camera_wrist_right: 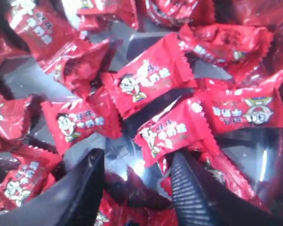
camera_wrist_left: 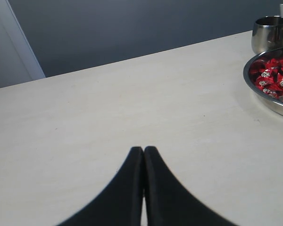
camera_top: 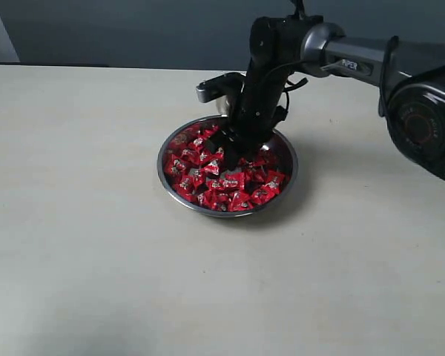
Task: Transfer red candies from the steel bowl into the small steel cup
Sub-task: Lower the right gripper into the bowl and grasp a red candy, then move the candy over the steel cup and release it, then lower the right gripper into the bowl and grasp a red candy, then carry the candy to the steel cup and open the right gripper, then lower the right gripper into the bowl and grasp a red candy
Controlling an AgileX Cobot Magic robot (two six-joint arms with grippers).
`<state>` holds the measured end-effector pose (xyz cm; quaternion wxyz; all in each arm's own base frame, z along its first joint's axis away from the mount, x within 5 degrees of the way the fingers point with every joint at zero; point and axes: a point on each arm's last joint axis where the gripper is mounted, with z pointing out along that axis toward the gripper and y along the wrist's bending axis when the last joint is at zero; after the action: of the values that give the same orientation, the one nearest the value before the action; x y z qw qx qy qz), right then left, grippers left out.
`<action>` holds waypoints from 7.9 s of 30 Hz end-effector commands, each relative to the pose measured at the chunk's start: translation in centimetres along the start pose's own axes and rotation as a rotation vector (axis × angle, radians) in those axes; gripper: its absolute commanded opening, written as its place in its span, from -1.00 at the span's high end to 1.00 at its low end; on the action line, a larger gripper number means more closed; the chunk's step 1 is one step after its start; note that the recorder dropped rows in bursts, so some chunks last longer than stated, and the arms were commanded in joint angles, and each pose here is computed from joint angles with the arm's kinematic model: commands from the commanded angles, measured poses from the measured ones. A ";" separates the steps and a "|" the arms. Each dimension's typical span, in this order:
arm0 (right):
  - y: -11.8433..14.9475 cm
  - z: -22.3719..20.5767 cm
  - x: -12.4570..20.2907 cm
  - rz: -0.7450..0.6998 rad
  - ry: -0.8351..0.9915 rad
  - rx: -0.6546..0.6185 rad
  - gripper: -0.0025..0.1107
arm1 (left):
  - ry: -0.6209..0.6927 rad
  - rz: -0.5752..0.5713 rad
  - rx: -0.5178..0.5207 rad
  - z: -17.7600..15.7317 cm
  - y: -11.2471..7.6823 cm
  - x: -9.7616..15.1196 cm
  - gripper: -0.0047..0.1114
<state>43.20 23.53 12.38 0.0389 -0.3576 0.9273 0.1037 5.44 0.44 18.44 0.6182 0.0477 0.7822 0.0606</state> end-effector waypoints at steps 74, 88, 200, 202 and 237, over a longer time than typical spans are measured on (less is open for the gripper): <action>0.2 -9.1 -1.6 0.031 -0.338 0.018 0.40 | -0.012 -0.003 -0.001 0.0 0.0 -0.1 0.91; 2.7 -1.4 -1.3 -0.031 -0.109 -0.070 0.40 | -0.012 -0.003 -0.001 0.0 0.0 -0.1 0.91; 5.5 -3.3 0.0 -0.106 0.045 0.035 0.42 | -0.012 -0.003 -0.001 0.0 0.0 -0.1 0.91; 5.6 -3.3 0.0 -0.104 0.044 0.030 0.42 | -0.012 -0.003 -0.001 0.0 0.0 -0.1 0.91; 3.4 0.5 -2.6 -0.015 -0.206 0.179 0.16 | -0.012 -0.003 -0.001 0.0 0.0 -0.1 0.91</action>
<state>42.87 27.92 12.90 0.1683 -0.3554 0.9175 0.0599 5.44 0.44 18.44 0.6182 0.0477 0.7822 0.0606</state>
